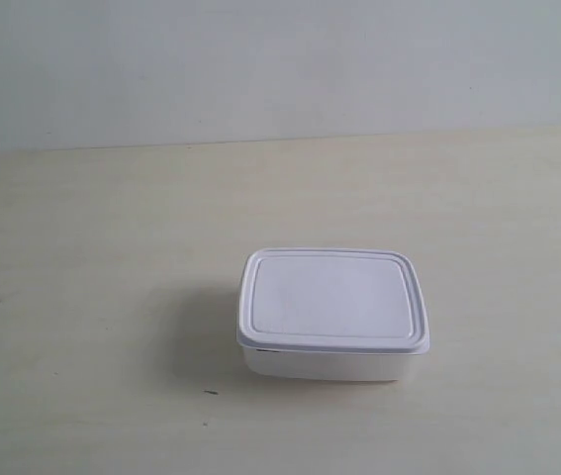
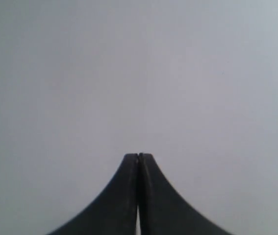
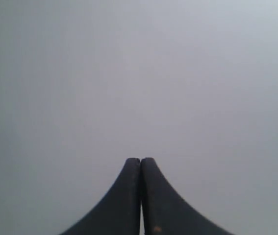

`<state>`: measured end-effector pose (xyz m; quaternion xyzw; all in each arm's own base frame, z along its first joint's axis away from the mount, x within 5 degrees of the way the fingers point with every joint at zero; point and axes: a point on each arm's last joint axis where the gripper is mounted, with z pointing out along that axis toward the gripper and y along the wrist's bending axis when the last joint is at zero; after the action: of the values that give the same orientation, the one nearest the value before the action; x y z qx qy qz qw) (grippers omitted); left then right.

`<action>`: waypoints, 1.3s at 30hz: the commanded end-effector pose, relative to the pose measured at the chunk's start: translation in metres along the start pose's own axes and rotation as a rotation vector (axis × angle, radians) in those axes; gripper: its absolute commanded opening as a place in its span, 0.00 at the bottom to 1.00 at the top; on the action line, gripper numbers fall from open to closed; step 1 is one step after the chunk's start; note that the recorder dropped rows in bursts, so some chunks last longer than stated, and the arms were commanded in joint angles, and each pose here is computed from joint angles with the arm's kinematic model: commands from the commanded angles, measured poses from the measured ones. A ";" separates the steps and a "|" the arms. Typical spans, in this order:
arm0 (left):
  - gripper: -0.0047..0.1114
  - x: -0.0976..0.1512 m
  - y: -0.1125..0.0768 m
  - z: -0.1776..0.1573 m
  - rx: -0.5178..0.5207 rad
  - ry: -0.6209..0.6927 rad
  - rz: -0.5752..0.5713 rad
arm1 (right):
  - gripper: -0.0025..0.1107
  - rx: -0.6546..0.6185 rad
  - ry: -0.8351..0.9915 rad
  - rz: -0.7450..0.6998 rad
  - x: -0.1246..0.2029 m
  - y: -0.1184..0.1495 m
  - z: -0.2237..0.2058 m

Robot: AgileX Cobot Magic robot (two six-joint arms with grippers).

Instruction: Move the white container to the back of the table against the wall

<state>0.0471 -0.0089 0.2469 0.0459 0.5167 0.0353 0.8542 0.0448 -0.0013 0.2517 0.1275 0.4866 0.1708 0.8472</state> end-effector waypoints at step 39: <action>0.04 -0.057 -0.044 0.034 0.643 0.313 -0.580 | 0.02 -0.399 0.778 0.084 -0.005 0.065 0.053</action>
<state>0.0448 -0.0590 0.3031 0.1626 0.5775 -0.3555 0.7167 0.0778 0.0513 0.2968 -0.0821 0.7207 0.3249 0.6068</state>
